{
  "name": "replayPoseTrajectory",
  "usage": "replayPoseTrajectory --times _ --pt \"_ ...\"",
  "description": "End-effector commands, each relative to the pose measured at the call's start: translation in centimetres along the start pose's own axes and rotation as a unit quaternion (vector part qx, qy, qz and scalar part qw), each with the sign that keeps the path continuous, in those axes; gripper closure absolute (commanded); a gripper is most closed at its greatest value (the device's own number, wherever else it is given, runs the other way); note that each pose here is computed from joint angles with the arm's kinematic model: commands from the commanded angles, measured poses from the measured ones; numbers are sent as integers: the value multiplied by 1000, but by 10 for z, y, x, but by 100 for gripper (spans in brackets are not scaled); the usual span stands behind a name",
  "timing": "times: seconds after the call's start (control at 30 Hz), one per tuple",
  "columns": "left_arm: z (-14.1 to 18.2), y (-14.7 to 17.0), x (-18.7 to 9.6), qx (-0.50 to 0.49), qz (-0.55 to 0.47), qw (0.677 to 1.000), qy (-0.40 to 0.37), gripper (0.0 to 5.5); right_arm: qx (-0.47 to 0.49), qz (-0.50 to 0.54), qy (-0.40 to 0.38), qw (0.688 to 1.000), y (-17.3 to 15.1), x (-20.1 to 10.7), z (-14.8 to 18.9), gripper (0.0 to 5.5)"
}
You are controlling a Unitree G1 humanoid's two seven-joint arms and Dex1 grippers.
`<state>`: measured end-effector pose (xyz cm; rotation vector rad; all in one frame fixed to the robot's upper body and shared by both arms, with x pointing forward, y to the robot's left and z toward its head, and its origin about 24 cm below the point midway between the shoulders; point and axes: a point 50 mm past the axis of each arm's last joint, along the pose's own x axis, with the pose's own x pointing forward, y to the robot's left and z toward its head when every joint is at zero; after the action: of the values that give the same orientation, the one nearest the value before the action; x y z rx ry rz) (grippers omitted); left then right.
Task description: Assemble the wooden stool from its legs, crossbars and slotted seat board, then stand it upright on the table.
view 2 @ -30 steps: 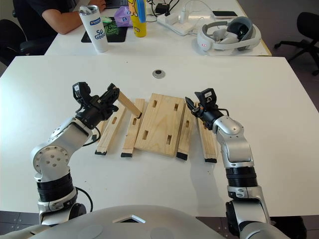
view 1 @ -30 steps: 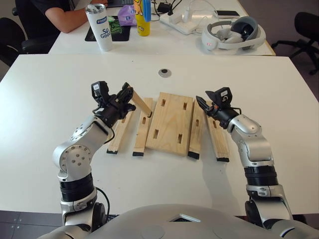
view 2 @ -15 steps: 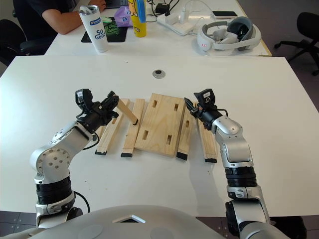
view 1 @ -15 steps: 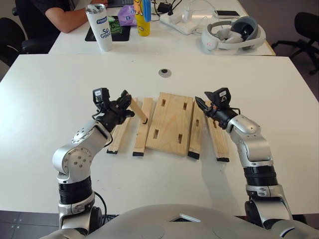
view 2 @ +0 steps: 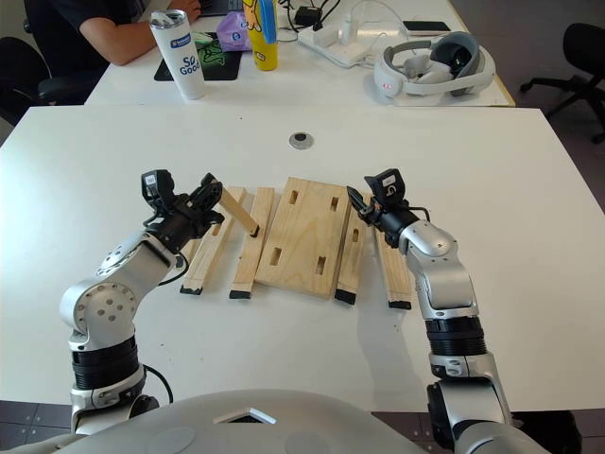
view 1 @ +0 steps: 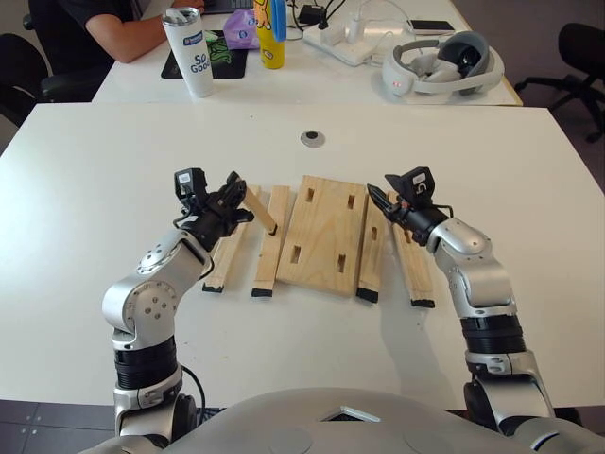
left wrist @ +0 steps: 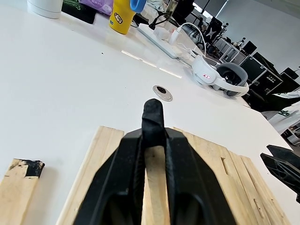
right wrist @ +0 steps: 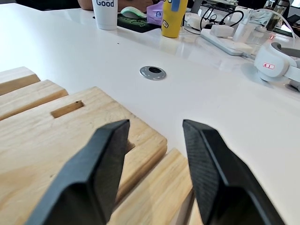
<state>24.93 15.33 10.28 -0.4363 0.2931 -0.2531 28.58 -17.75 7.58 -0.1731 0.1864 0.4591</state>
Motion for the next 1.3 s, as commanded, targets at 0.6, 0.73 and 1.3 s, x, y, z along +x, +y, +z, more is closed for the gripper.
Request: replayPoseTrajectory --times 0.6,0.73,1.3 --pt "-74 -21 -20 125 118 982 84 506 -87 72 3 994 24 12 22 340" --pt "-75 -28 -21 133 121 981 76 506 -91 80 7 993 31 11 21 340" --pt "-75 -26 -1 201 68 972 104 506 -81 82 11 993 44 10 18 340"
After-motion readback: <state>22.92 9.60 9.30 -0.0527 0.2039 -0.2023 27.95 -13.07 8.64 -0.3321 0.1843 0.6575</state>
